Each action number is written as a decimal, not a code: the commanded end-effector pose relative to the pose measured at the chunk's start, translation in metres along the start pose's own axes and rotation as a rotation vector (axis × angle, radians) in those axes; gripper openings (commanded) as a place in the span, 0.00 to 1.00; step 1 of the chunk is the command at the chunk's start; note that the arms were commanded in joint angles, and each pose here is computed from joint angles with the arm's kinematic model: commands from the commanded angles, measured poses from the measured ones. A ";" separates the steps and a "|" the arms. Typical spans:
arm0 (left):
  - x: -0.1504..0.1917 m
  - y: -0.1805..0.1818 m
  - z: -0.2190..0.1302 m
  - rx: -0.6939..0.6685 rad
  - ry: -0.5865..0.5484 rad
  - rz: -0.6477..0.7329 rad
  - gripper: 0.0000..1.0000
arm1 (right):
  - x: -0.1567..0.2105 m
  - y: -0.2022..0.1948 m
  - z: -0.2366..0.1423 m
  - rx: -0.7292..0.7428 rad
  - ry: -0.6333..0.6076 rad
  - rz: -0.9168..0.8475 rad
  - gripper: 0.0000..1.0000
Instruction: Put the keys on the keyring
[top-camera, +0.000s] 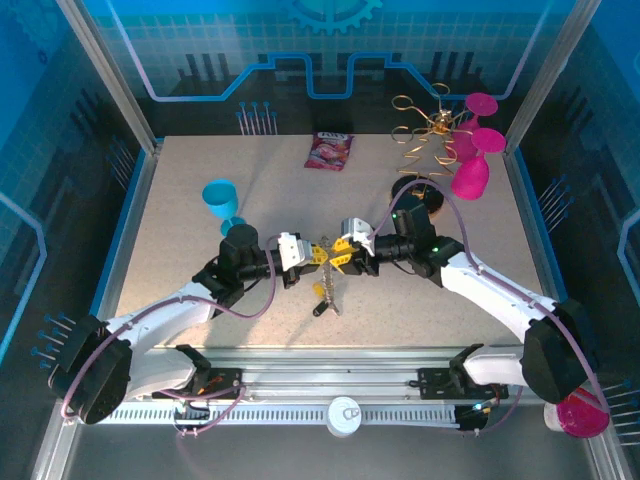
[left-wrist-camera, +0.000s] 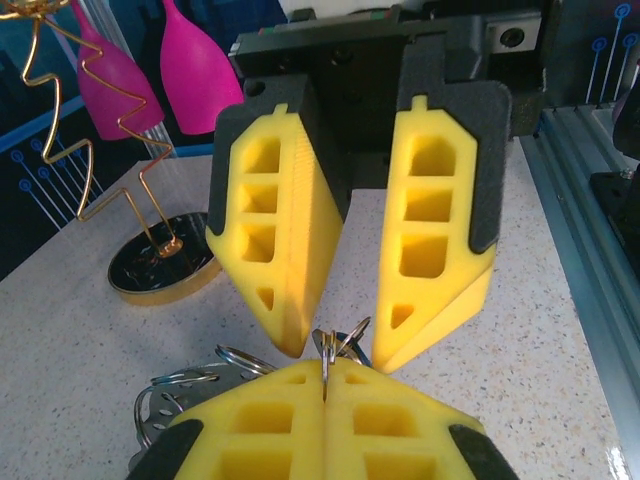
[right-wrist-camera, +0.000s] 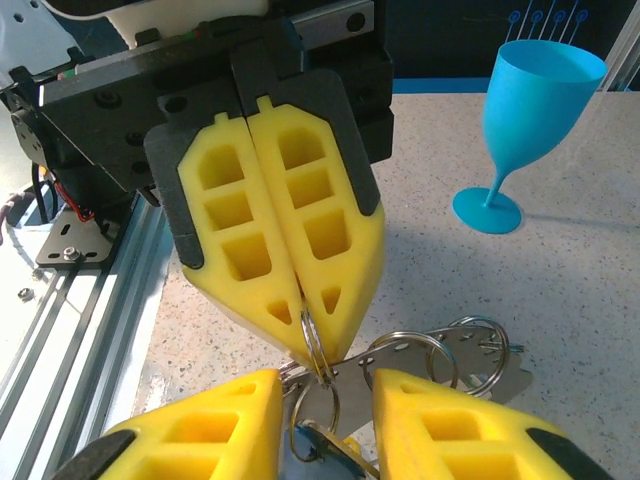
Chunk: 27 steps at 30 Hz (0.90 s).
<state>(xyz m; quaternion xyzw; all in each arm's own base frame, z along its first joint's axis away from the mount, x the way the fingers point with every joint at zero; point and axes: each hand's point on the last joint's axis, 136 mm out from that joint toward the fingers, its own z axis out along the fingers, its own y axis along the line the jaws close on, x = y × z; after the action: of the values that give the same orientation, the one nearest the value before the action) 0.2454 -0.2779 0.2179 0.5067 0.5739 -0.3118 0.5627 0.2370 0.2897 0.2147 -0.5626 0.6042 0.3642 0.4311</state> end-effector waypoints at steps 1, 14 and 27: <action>-0.010 -0.004 0.000 0.026 -0.057 0.015 0.00 | -0.004 -0.001 0.001 -0.007 -0.023 -0.007 0.28; 0.001 0.008 0.002 -0.032 -0.006 -0.057 0.00 | 0.010 -0.005 -0.009 0.152 0.055 -0.116 0.27; -0.005 0.015 0.003 -0.066 -0.032 -0.099 0.00 | 0.016 0.006 0.010 0.106 0.109 -0.171 0.00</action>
<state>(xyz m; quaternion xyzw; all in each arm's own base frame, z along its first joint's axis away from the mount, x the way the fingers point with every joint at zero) 0.2535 -0.2766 0.2122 0.4734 0.6061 -0.3217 0.5523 0.2399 0.2843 0.1984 -0.5823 0.6109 0.2717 0.4625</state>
